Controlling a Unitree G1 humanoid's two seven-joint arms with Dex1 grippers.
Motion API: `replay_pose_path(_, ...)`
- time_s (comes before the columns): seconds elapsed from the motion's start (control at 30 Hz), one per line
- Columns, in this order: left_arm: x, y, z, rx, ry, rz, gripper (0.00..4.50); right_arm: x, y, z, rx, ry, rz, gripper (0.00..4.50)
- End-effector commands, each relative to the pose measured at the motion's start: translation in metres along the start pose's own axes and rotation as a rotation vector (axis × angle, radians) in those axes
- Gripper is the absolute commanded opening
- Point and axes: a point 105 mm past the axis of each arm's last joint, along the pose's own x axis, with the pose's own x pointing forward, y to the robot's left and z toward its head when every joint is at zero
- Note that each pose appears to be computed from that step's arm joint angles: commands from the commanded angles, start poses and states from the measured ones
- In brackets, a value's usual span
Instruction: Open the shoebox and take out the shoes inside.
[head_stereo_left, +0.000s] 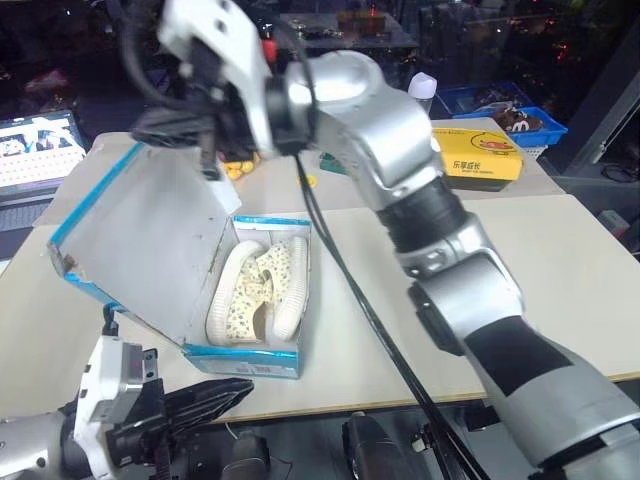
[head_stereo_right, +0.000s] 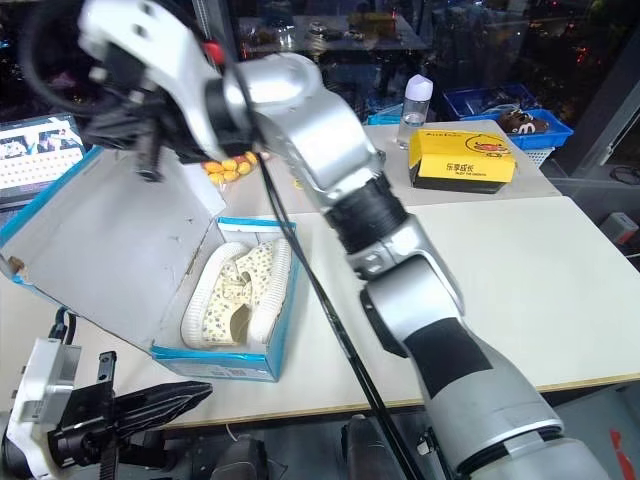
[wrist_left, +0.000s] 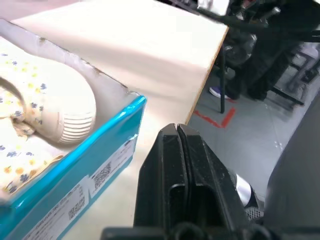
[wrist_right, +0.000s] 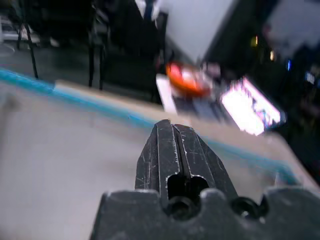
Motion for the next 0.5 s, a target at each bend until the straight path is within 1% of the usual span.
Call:
replay_pose_path(0.03, 0.006, -0.008, 0.009, 0.028, -0.023, -0.011, 0.04, 0.022, 0.005, -0.003, -0.051, 0.000, 0.017, 0.00)
replay_pose_path(0.1, 0.000, -0.008, 0.012, 0.033, -0.017, 0.023, 0.04, 0.027, 0.006, -0.017, -0.038, 0.020, 0.025, 0.00)
replay_pose_path(0.2, -0.016, 0.002, 0.013, 0.025, 0.014, 0.100, 0.04, 0.020, 0.000, -0.034, -0.002, 0.042, 0.011, 0.00)
replay_pose_path(0.3, -0.041, 0.021, 0.017, -0.011, 0.029, 0.215, 0.04, 0.015, -0.003, -0.044, 0.026, 0.048, 0.007, 0.00)
replay_pose_path(0.37, -0.062, 0.037, 0.018, -0.003, 0.048, 0.326, 0.04, 0.016, -0.004, -0.050, 0.046, 0.054, 0.000, 0.00)
replay_pose_path(0.43, -0.088, 0.054, 0.017, 0.008, 0.062, 0.454, 0.04, 0.019, -0.003, -0.051, 0.060, 0.046, 0.000, 0.00)
replay_pose_path(0.5, -0.108, 0.068, 0.020, 0.039, 0.041, 0.585, 0.04, 0.022, -0.002, -0.048, 0.074, 0.025, 0.000, 0.00)
